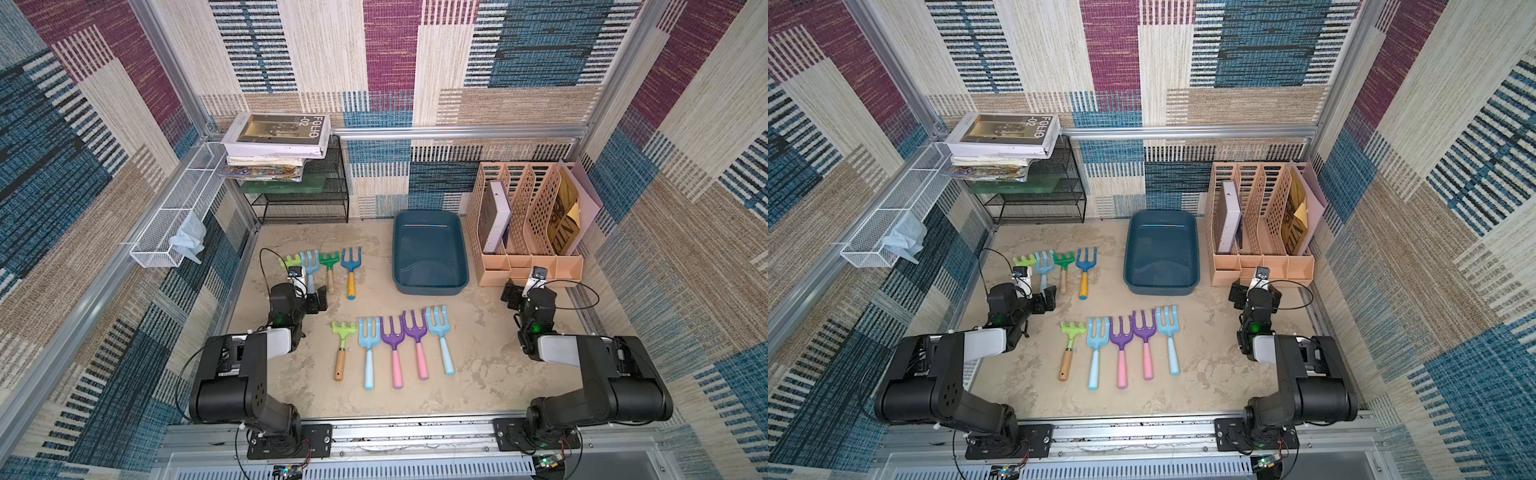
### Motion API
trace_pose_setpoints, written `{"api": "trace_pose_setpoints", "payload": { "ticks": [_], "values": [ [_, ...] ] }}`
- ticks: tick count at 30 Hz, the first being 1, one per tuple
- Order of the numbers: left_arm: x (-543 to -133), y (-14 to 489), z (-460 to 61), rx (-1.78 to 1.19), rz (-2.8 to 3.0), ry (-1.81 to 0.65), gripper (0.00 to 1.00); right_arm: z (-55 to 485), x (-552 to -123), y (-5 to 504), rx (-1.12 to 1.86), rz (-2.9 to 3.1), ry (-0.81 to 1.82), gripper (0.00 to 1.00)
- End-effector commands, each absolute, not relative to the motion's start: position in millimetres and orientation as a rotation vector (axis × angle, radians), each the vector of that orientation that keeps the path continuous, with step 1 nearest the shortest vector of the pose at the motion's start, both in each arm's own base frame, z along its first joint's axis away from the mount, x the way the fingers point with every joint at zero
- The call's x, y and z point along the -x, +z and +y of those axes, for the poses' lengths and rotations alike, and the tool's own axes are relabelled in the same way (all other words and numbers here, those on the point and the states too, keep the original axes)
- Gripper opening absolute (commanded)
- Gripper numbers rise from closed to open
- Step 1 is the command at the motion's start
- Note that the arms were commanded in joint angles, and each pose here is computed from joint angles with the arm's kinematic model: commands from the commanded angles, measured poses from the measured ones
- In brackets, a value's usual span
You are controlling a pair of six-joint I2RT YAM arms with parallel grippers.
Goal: Take the hand rake out of the storage box
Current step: Reset both arms
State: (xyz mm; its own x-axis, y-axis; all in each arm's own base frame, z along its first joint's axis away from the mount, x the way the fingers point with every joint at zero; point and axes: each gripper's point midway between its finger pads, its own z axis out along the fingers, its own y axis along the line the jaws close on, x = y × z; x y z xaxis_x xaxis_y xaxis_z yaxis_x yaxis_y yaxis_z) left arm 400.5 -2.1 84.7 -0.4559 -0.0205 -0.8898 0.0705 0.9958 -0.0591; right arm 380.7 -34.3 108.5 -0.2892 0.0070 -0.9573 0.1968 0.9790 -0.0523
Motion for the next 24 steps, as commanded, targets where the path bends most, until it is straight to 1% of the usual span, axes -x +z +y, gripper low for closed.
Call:
{"api": "trace_pose_setpoints", "payload": {
  "ticks": [1, 9, 14, 24],
  "values": [
    [-402.4, 88.0, -1.8, -0.061, 2.026, -0.08, 0.99, -22.4, -383.7, 121.3, -0.054, 1.783, -0.127, 0.96],
    [-404.8, 87.7, 1.4, -0.044, 2.033, -0.106, 0.99, -25.0, -379.2, 118.6, -0.069, 1.774, -0.117, 0.96],
    [-404.5, 88.1, 1.4, -0.044, 2.033, -0.097, 0.99, -10.2, -382.1, 118.3, 0.023, 1.782, -0.082, 0.96],
    [-403.7, 88.4, 1.6, -0.042, 2.032, -0.096, 0.99, -10.5, -381.6, 119.1, 0.024, 1.778, -0.076, 0.96]
  ]
}}
